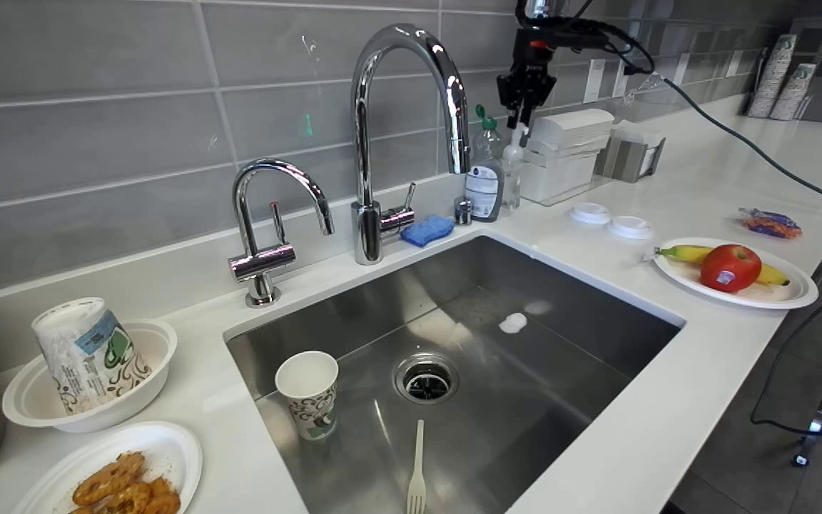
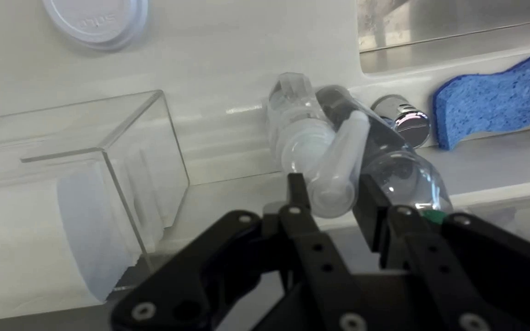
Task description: Move the bottle closest to you backwards
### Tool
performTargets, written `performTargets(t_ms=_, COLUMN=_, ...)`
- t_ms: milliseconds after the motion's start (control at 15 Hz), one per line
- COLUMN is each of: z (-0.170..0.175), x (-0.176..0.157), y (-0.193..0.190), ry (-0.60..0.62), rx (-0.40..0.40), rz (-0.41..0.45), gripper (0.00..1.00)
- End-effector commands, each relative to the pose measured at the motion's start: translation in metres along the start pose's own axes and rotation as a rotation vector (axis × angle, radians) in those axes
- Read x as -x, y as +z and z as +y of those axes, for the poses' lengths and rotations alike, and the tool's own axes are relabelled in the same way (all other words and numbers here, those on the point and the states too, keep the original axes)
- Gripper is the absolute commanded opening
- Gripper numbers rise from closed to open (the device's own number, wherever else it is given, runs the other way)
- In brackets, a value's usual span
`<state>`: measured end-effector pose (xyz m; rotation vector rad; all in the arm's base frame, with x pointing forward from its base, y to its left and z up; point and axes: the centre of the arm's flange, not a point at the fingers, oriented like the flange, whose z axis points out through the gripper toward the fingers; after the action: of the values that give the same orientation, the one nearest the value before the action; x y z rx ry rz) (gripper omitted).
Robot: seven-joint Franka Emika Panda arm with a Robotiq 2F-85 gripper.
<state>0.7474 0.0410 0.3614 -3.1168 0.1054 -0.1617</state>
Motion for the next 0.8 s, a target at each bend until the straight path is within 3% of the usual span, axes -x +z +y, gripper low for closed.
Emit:
performTargets(t_ms=0, z=0.000, x=-0.022, y=0.001, ry=-0.047, rx=-0.019, rz=0.006, gripper=0.08)
performTargets(t_ms=733, z=0.009, x=-0.036, y=0.012, ry=-0.127, rx=-0.002, rz=0.012, gripper=0.08)
